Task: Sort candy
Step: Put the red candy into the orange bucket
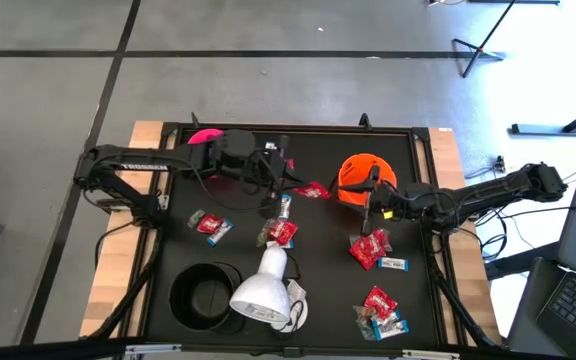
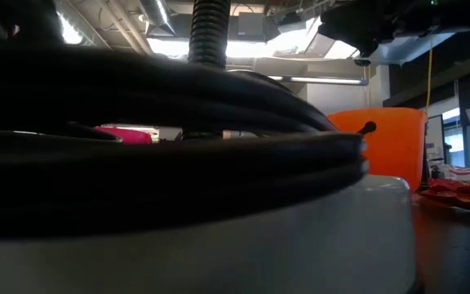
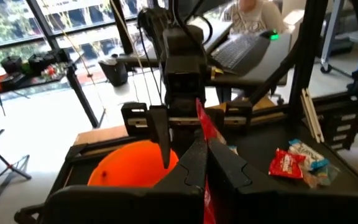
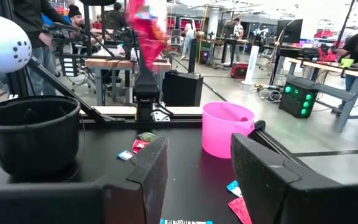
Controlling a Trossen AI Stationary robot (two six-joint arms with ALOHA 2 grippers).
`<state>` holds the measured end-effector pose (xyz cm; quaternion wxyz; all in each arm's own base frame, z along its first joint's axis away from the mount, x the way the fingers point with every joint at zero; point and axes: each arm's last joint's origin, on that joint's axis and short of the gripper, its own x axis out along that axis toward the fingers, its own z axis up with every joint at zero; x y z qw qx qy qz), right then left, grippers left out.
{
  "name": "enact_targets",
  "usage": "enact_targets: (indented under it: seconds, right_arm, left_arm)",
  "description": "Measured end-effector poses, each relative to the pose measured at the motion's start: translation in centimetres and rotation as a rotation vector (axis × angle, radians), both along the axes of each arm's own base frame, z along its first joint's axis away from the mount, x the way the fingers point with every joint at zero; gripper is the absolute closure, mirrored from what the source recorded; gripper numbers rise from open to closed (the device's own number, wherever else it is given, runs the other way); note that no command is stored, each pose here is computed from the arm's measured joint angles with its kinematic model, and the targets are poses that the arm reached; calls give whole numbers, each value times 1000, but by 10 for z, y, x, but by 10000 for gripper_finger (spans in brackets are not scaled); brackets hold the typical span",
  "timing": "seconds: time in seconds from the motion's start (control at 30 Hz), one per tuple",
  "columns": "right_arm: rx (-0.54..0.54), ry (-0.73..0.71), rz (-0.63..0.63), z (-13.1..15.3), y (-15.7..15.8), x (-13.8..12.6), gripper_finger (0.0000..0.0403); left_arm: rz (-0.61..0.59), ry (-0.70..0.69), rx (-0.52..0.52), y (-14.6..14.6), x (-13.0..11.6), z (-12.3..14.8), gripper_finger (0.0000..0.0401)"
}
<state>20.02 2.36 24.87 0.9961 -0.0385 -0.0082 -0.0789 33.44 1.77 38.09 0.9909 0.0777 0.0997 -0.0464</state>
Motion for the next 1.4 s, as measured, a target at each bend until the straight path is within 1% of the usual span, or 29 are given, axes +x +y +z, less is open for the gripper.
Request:
enact_targets:
  seconds: [0.17, 0.47, 0.8, 1.03, 1.2, 1.3, 1.4]
  right_arm:
    - [3, -25, 0, 2, 0, 0, 230]
    - [4, -31, -1, 3, 0, 0, 230]
    - [5, -38, -1, 4, 0, 0, 230]
    - [-16, -103, -4, 9, 0, 1, 230]
    - [-35, -132, -19, 10, 1, 8, 230]
    - [-35, -136, -23, 13, -1, 16, 230]
    - [-34, -127, -5, 16, -3, 27, 230]
  left_arm:
    - [4, -9, -16, 0, 0, -5, 401]
    - [3, -35, -13, 0, 0, -3, 401]
    - [3, -32, -12, 0, 0, -3, 401]
    - [3, -32, -13, 0, 0, -3, 401]
    - [4, -37, -16, 0, 0, -3, 401]
    - [6, -52, -15, 0, 0, -1, 401]
    - [34, -55, -9, 1, 0, -1, 401]
